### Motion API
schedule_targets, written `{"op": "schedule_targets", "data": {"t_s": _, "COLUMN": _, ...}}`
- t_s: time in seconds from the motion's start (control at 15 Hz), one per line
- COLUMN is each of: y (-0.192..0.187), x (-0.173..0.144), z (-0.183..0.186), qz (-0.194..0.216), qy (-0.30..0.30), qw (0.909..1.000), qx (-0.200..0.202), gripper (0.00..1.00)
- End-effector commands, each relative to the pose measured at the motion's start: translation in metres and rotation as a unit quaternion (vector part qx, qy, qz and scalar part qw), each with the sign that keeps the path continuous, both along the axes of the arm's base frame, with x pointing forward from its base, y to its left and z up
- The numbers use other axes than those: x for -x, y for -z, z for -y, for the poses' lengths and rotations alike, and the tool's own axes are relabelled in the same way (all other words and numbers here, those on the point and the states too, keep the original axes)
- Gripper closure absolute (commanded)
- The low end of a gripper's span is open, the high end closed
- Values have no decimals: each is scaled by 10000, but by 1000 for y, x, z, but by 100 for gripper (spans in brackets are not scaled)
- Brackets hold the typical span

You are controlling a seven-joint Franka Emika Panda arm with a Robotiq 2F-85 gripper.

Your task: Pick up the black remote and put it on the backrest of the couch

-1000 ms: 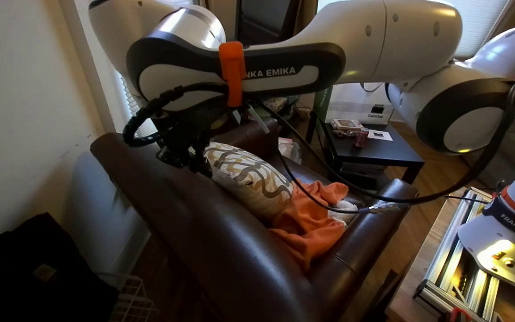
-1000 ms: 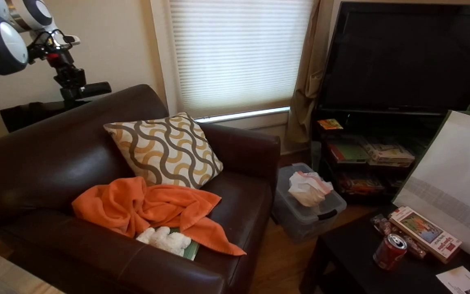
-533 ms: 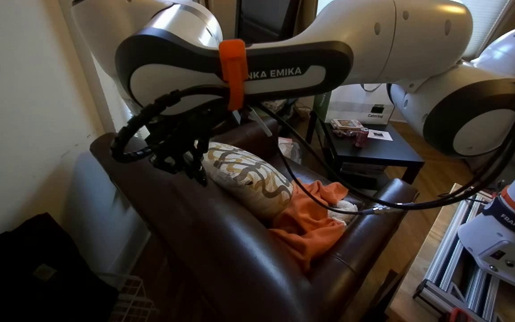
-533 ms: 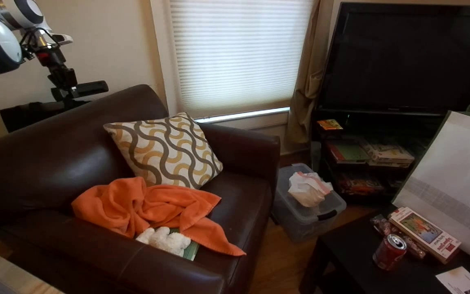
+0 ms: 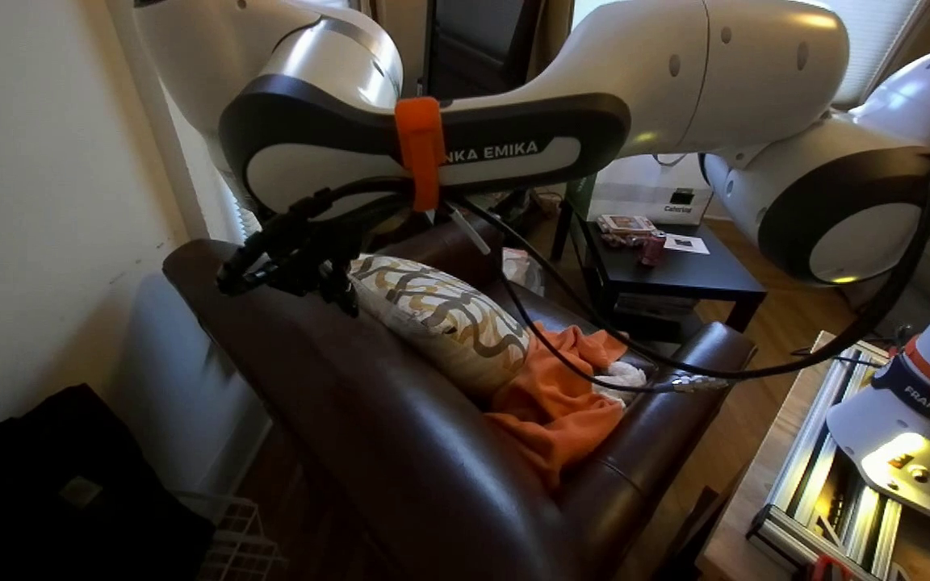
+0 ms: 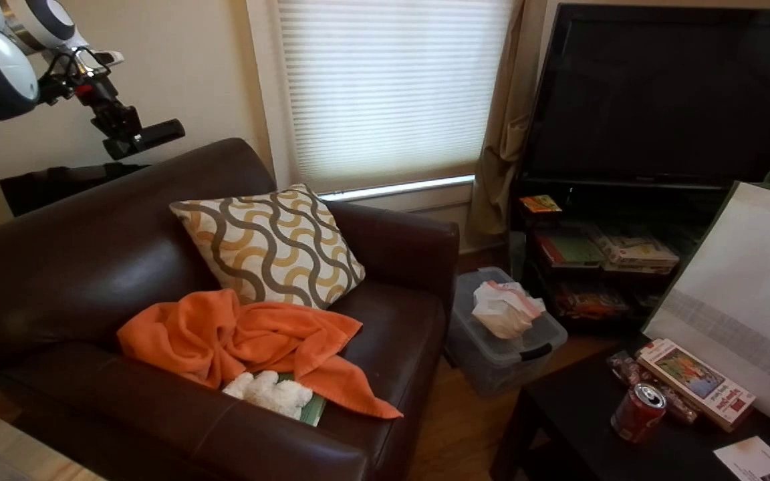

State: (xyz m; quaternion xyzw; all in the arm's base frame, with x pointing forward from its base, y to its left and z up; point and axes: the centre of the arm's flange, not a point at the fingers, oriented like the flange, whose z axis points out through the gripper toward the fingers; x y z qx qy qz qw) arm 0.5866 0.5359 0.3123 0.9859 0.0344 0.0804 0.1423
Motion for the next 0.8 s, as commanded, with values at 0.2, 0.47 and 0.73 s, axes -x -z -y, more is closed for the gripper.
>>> {"op": "schedule_targets", "data": {"t_s": 0.2, "y": 13, "x": -29, "z": 0, "qz": 449, "qy": -591, "qw": 9921, "qx": -1014, "gripper": 93}}
{"op": "schedule_targets", "data": {"t_s": 0.47, "y": 21, "x": -37, "z": 0, "qz": 87, "qy": -56, "qw": 9828, "qx": -1843, "gripper": 93}}
{"op": "schedule_targets", "data": {"t_s": 0.73, "y": 20, "x": -25, "z": -4, "qz": -110, "qy": 480, "qw": 9694, "qx": -2407, "gripper": 93}}
